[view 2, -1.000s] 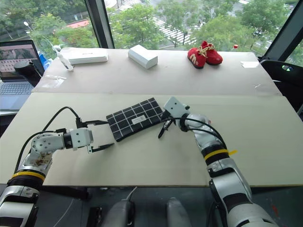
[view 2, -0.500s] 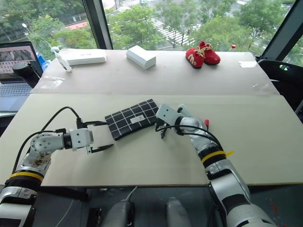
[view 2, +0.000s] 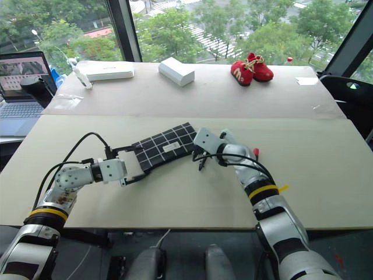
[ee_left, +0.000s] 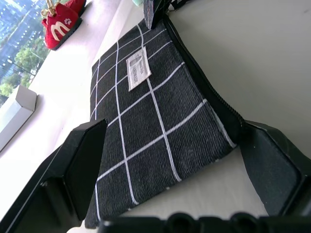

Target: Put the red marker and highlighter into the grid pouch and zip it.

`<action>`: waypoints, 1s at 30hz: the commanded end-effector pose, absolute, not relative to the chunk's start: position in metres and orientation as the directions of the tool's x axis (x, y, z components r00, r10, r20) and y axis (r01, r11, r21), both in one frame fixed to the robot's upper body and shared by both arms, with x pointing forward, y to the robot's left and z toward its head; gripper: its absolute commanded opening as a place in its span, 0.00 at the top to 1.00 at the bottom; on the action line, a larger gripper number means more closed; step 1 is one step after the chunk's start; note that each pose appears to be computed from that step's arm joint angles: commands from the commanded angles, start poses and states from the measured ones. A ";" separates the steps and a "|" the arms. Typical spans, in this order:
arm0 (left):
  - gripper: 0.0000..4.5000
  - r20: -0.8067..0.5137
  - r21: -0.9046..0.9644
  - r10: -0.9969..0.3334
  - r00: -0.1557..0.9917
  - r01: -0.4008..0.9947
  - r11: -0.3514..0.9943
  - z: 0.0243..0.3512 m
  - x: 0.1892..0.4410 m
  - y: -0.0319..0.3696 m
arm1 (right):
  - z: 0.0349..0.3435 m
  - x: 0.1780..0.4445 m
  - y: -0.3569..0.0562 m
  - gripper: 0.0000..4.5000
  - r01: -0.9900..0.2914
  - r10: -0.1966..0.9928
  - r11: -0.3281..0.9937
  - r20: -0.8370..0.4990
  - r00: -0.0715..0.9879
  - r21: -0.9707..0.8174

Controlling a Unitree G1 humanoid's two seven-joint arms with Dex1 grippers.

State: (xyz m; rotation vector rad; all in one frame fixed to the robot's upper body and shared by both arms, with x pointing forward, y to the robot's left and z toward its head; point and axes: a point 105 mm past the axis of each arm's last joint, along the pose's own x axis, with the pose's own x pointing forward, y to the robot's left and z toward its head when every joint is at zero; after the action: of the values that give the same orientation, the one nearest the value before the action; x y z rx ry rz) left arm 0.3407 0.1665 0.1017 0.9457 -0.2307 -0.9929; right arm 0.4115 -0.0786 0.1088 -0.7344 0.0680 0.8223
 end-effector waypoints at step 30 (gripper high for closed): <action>1.00 -0.274 0.685 -0.779 0.563 0.684 0.253 0.081 0.359 0.155 | 0.136 0.406 -0.078 0.62 -0.737 0.720 0.626 -0.175 0.672 -0.254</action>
State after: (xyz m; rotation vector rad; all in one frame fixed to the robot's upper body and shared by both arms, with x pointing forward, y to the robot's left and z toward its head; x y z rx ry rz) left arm 0.3632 0.1545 0.0978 0.8925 -0.2080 -0.9731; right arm 0.4044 -0.0785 0.1112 -0.4227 0.1171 0.8401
